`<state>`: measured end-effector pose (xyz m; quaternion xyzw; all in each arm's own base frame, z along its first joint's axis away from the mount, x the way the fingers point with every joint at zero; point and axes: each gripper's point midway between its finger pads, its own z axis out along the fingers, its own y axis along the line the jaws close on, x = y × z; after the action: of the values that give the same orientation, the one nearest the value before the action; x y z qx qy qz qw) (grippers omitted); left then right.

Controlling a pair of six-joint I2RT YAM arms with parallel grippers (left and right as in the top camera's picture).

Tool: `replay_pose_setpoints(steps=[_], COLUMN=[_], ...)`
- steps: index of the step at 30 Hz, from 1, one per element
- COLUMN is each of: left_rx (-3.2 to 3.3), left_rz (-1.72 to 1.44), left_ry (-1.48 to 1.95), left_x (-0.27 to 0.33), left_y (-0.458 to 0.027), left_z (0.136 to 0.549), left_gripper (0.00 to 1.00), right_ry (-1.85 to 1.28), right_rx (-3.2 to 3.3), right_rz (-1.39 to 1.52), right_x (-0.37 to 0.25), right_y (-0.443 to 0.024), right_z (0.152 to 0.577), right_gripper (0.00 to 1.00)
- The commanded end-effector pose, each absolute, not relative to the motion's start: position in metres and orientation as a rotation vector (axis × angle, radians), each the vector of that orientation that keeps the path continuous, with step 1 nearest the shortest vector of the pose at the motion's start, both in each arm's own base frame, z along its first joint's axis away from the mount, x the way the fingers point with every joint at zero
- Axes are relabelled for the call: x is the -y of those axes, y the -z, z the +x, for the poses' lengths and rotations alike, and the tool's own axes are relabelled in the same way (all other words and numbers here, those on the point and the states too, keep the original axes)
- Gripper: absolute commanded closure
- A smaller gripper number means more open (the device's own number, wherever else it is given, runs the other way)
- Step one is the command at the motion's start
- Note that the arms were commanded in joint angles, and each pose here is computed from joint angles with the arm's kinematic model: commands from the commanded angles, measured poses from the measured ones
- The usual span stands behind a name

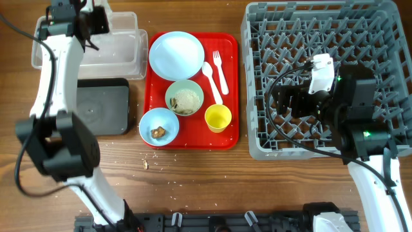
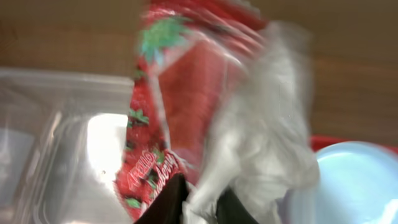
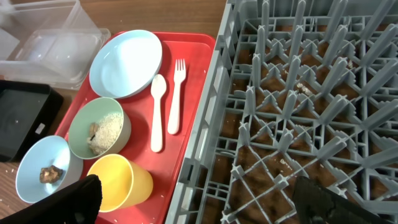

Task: Sort waste into correct bins and load items into the dishwasher rack
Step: 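Grasp the blue bowl with left gripper and tip its scrap onto black tray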

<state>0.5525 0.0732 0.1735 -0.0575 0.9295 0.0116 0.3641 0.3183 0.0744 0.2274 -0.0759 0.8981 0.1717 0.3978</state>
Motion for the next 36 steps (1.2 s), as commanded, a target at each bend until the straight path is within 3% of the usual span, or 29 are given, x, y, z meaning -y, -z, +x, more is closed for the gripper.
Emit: replay_pose_setpoints(steps=[1,2,4,8,11,14,18,21,26,30,36], left_rx=[-2.475,-2.472,-2.443,-2.344,-2.36,-2.512,-2.853,-2.981,-3.133,-3.144,-3.106], left_rz=[-0.17,-0.166,-0.147,-0.102,-0.034,0.064,0.105,0.065,0.073,0.322,0.386], left_ry=[-0.017,-0.011,0.019,0.05,0.135,0.378,0.5,0.496,0.463,0.409,0.253], left_x=[-0.076,-0.075,-0.068,-0.051,-0.019,0.041,0.095,0.114,0.127,0.151,0.146], left_y=[-0.126,-0.127,-0.144,-0.215,-0.252,-0.263,-0.236,-0.212,-0.159,-0.111,-0.051], left_z=[0.555,0.555,0.557,0.545,0.51,0.441,0.352,0.327,0.298,0.28,0.274], left_gripper=[0.26,0.17,0.09,0.0,0.0,0.0,0.0,0.0,0.02,0.03,0.12], right_ry=[-0.444,-0.443,-0.434,-0.427,-0.426,-0.427,-0.429,-0.43,-0.431,-0.431,-0.432], right_rx=[-2.259,-2.259,-2.26,-2.261,-2.262,-2.264,-2.275,-2.277,-2.281,-2.281,-2.289], right_rz=[-0.211,-0.211,-0.208,-0.204,-0.205,-0.204,-0.203,-0.2,-0.199,-0.199,-0.198], right_x=[-0.076,-0.076,-0.075,-0.074,-0.074,-0.074,-0.074,-0.074,-0.073,-0.073,-0.073], right_y=[-0.234,-0.234,-0.233,-0.233,-0.233,-0.233,-0.231,-0.23,-0.23,-0.23,-0.228], right_z=[0.32,0.32,0.321,0.321,0.321,0.321,0.319,0.318,0.318,0.318,0.317], right_gripper=[0.0,0.0,0.0,0.0,0.0,0.0,0.0,0.0,0.0,0.0,0.0])
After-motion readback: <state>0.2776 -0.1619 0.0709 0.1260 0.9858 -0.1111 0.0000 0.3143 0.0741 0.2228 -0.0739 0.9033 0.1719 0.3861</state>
